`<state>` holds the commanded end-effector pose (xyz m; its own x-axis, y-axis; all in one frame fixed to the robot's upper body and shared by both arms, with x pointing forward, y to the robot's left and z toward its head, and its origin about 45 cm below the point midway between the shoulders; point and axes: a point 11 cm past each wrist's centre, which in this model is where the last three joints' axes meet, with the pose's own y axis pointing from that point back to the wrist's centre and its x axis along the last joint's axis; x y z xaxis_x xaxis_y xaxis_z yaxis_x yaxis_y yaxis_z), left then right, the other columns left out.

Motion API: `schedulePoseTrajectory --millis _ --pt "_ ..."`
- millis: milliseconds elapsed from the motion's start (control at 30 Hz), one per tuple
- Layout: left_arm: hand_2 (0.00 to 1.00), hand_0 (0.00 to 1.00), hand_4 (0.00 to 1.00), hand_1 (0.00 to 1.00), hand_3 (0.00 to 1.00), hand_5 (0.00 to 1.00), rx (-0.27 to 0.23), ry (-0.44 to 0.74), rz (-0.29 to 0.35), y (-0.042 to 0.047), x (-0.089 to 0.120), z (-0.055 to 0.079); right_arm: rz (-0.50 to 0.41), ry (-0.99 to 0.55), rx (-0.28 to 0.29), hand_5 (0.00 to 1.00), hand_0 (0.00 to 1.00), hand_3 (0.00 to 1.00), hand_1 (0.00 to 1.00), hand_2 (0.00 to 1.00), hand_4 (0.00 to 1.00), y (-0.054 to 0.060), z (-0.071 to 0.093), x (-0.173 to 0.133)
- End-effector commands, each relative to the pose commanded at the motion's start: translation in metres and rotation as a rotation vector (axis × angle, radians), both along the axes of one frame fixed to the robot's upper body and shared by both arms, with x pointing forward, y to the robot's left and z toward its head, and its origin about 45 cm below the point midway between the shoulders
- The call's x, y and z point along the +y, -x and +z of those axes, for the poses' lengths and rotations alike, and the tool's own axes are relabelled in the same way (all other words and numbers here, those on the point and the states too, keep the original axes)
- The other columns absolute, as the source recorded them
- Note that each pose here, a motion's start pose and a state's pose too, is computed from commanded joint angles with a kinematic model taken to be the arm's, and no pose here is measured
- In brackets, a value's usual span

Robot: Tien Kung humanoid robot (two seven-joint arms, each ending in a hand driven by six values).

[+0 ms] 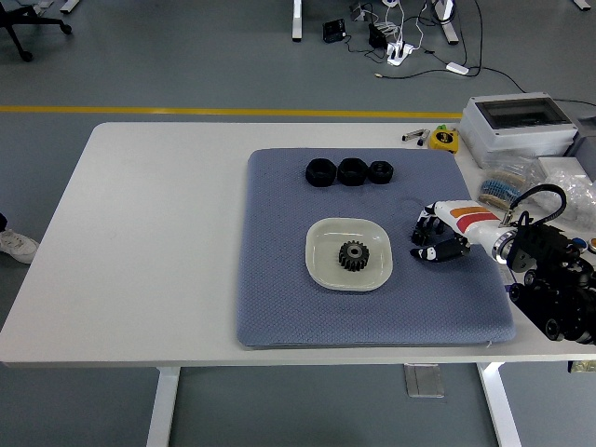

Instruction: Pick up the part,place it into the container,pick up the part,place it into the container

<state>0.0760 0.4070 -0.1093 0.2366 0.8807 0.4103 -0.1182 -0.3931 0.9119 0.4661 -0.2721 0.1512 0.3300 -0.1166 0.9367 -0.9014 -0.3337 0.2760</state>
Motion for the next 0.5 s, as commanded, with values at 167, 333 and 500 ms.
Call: schedulePoseTrajectory --millis 167,333,500 --pt "0.77 0.717 0.699 0.736 0.673 0.68 -0.002 0.002 -0.001 -0.0009 -0.0005 0.0 -0.01 0.003 -0.01 0.364 0.261 0.538 0.427 0.502 0.822 0.0002 -0.0003 -0.0004" --pt "0.769 0.717 0.699 0.736 0.672 0.681 -0.003 0.002 -0.002 -0.0017 -0.0007 0.0001 -0.02 0.006 -0.016 0.373 0.227 0.515 0.407 0.48 0.784 0.0002 -0.0005 -0.0017" --pt "0.77 0.718 0.699 0.736 0.673 0.681 -0.004 0.003 -0.001 -0.0019 -0.0006 0.0001 -0.026 0.005 -0.016 0.383 0.214 0.506 0.393 0.469 0.77 0.0003 -0.0006 -0.0035"
